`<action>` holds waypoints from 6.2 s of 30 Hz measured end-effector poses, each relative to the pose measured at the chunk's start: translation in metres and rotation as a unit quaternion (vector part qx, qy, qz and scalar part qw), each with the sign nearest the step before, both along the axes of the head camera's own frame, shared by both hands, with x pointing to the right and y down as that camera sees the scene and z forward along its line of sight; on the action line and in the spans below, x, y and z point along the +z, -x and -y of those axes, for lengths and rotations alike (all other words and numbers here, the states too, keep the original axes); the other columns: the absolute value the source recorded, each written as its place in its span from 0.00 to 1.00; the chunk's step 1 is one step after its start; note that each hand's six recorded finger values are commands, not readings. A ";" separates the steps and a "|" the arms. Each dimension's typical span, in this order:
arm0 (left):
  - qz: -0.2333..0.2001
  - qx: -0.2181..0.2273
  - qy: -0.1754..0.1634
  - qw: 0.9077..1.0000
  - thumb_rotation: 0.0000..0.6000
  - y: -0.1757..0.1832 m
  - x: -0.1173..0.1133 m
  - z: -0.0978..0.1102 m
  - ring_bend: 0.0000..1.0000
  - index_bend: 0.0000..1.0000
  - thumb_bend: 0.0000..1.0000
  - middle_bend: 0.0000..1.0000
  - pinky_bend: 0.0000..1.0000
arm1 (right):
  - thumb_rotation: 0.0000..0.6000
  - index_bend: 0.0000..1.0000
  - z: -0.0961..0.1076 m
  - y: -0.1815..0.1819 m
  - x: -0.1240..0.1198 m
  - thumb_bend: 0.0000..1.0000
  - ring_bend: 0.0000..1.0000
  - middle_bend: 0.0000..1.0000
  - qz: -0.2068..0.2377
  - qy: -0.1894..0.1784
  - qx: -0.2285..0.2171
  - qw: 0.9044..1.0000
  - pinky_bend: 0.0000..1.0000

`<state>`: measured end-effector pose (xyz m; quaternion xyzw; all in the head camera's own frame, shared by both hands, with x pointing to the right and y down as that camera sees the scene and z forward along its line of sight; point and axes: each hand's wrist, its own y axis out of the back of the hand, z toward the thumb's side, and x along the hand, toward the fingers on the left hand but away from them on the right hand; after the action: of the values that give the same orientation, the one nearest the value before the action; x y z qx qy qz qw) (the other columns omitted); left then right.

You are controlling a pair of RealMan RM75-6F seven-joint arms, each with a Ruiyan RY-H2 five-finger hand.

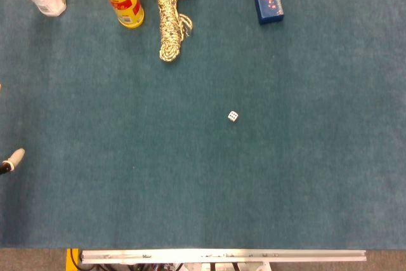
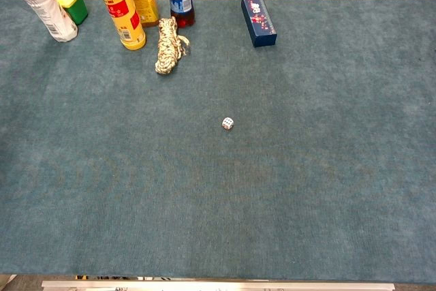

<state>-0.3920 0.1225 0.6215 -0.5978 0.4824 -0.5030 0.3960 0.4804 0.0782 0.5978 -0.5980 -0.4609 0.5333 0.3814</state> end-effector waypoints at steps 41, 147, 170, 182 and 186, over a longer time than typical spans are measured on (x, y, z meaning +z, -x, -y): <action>-0.001 0.000 -0.006 1.000 1.00 0.000 -0.004 -0.003 0.00 0.00 0.13 0.00 0.00 | 1.00 0.21 0.065 0.180 0.038 0.96 1.00 1.00 -0.032 0.132 -0.289 0.947 1.00; -0.008 -0.020 -0.013 1.000 1.00 0.018 -0.006 -0.010 0.00 0.00 0.13 0.00 0.00 | 1.00 0.21 0.058 0.302 0.151 0.97 1.00 1.00 -0.103 0.273 -0.334 0.896 1.00; -0.007 -0.028 -0.014 0.999 1.00 0.024 -0.006 -0.009 0.00 0.00 0.13 0.00 0.00 | 1.00 0.21 0.088 0.258 0.099 0.56 1.00 0.98 -0.060 0.177 -0.278 0.942 1.00; 0.002 -0.015 -0.009 1.000 1.00 0.018 -0.003 -0.003 0.00 0.00 0.13 0.00 0.00 | 1.00 0.07 0.073 0.116 0.036 0.33 0.41 0.34 -0.045 0.046 -0.119 0.991 0.70; 0.004 -0.014 -0.007 1.000 1.00 0.017 -0.002 -0.003 0.00 0.00 0.13 0.00 0.00 | 1.00 0.07 0.060 0.077 0.020 0.33 0.35 0.30 -0.051 0.016 -0.074 0.996 0.63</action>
<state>-0.4090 0.1254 0.6194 -0.5864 0.4928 -0.5070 0.3952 0.4029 0.0179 0.6180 -0.6086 -0.3862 0.5408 0.4335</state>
